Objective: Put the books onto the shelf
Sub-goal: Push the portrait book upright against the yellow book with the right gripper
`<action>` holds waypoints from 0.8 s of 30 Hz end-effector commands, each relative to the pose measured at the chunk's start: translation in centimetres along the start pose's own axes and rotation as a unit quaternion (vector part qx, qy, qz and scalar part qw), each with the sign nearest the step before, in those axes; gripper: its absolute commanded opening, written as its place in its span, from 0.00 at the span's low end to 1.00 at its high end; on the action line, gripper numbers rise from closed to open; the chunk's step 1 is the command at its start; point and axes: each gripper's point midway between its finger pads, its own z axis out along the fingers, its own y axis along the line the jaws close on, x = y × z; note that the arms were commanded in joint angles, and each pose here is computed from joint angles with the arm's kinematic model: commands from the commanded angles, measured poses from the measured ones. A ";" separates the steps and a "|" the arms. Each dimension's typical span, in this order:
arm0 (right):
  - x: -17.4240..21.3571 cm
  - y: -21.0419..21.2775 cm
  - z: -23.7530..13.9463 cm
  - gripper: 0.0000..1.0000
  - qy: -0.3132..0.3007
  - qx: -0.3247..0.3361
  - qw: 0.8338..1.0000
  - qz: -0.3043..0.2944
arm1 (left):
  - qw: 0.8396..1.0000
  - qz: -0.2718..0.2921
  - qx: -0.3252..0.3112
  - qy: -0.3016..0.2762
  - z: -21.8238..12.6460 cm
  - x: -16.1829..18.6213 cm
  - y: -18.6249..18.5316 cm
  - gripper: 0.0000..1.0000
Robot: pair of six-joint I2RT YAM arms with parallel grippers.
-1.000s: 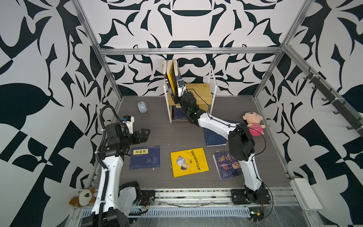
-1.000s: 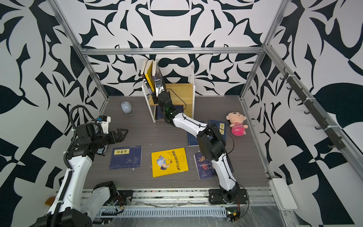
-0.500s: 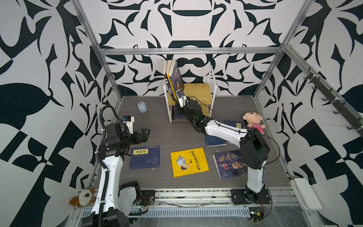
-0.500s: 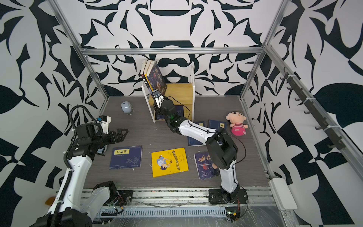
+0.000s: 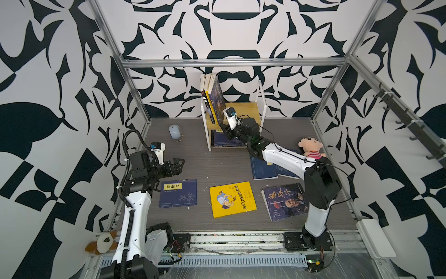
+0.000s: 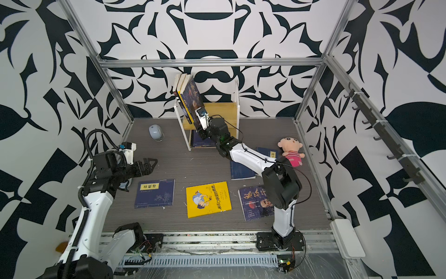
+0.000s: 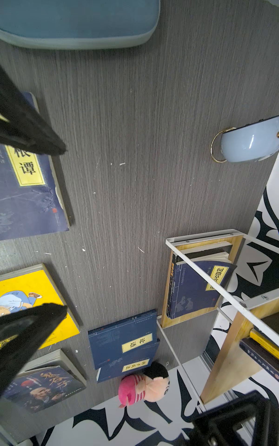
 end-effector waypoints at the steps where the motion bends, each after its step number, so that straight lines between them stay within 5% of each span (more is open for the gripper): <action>1: -3.0 0.3 0.0 0.54 -0.038 -0.066 0.997 0.024 | 1.000 -0.002 0.004 0.011 0.2 1.0 0.0 1.00; 8: -1.9 -0.7 1.8 0.56 -0.034 -0.116 0.992 0.047 | 1.000 -0.001 0.002 0.011 0.2 1.0 0.1 1.00; 13: -1.5 -0.5 2.5 0.74 -0.046 -0.160 0.983 0.080 | 1.000 -0.002 0.002 0.012 0.2 1.1 0.1 1.00; 24: 0.1 -0.7 3.6 0.73 -0.017 -0.192 0.977 0.095 | 1.000 -0.002 0.001 0.014 0.4 1.2 0.2 1.00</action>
